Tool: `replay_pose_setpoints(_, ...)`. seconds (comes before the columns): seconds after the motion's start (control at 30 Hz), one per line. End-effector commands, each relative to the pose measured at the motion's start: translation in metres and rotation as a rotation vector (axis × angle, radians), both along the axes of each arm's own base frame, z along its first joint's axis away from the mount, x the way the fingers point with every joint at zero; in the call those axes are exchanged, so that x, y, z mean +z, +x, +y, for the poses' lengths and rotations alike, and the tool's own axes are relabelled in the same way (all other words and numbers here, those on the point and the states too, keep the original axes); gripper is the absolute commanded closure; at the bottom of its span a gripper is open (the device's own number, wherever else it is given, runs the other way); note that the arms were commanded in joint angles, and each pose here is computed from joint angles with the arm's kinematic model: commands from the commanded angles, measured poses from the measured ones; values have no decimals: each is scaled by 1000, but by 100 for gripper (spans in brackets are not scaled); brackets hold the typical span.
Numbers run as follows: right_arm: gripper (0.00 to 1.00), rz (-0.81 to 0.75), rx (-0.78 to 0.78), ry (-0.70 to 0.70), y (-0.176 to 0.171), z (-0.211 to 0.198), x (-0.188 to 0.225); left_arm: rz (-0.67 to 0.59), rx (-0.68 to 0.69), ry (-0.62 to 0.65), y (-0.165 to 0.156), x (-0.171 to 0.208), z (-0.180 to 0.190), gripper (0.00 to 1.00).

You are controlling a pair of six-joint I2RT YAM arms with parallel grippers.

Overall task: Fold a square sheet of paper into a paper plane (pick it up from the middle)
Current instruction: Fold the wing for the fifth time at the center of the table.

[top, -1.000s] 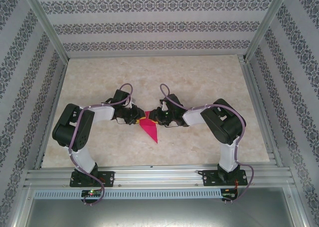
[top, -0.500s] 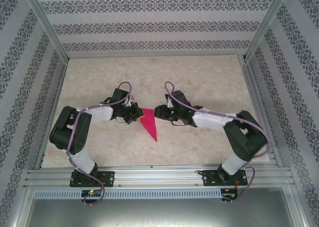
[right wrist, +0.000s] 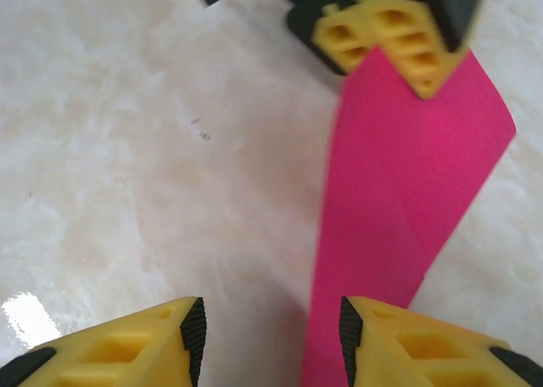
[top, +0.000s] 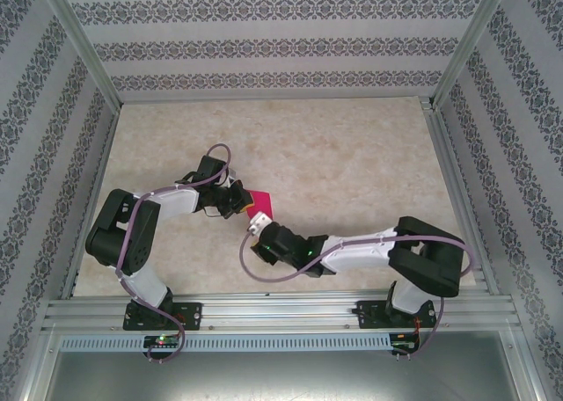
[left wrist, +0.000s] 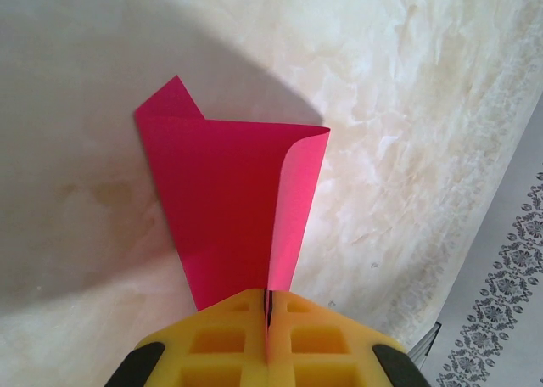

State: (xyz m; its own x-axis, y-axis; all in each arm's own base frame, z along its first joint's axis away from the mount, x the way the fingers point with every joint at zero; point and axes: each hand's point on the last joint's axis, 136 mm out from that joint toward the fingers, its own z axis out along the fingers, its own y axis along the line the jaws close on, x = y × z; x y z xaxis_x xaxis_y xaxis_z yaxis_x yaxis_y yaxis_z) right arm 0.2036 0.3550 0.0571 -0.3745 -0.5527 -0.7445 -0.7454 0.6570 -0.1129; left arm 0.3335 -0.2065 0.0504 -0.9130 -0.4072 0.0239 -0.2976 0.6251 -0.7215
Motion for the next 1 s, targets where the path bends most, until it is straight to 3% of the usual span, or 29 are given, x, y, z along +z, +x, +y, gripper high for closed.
replay_pose_setpoints(0.0,53,-182,-9,-103,19,5,9,2,22,4,1,5,6,95)
replay_pose_setpoints(0.17,55,-247,-44,-177,29,6,2,5,23,4,0,5,6,95)
replay_pose_setpoints(0.33,67,-253,-37,-184,31,11,-2,3,22,3,0,5,6,95)
replay_pose_setpoints(0.67,76,-248,-50,-214,34,12,-10,1,24,2,-1,8,6,95)
replay_pose_setpoints(0.97,75,-253,-88,-238,38,5,-12,3,24,4,-2,8,7,95)
